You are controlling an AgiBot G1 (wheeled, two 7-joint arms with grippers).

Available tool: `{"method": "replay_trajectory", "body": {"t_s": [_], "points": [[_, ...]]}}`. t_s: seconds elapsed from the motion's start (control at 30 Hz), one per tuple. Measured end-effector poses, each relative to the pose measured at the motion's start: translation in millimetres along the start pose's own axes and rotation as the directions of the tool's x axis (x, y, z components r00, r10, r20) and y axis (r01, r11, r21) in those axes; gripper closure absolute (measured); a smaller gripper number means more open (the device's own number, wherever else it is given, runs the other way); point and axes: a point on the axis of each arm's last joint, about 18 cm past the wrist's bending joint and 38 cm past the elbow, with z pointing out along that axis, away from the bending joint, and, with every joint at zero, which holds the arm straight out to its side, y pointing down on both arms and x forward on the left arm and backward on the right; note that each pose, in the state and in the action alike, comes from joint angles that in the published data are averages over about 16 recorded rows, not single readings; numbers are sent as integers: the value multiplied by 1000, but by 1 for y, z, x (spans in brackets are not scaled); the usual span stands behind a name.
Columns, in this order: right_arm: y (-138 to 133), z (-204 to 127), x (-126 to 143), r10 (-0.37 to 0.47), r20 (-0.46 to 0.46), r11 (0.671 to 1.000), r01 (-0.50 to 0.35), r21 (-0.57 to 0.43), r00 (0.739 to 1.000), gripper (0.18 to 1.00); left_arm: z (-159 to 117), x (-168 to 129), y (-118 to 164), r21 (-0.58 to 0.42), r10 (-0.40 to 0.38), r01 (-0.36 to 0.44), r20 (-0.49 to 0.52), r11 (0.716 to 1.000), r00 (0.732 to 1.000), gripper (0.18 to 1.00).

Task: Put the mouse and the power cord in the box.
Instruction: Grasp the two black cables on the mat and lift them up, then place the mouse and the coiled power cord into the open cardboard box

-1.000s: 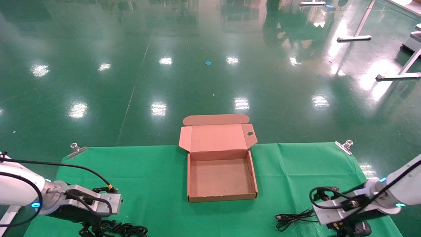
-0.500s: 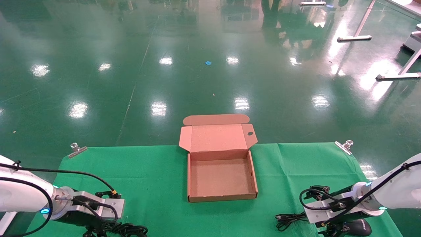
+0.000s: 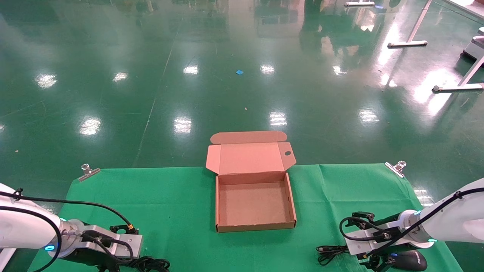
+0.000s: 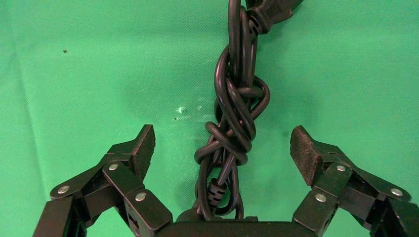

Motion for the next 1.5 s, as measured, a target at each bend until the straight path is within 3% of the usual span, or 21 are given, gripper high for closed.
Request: {"method": "replay_trajectory", "body": {"t_s": [0.43, 0.63, 1.23, 1.5], "points": [[0, 0, 0, 1, -1, 1000, -1, 1, 1000, 305, 0, 0, 0, 1, 2, -2, -1, 1000, 1000, 268], [0, 0, 0, -1, 0, 1000, 1, 2, 1000, 411, 0, 0, 0, 2, 1, -1, -1, 1000, 1000, 360], [1, -1, 0, 0, -1, 1000, 0, 1, 1000, 837, -2, 0, 1, 5, -8, 8, 1, 1000, 1000, 776], [20, -18, -2, 92, -23, 996, -92, 13, 995, 936, -18, 1, 6, 69, -105, 104, 6, 992, 994, 859]]}}
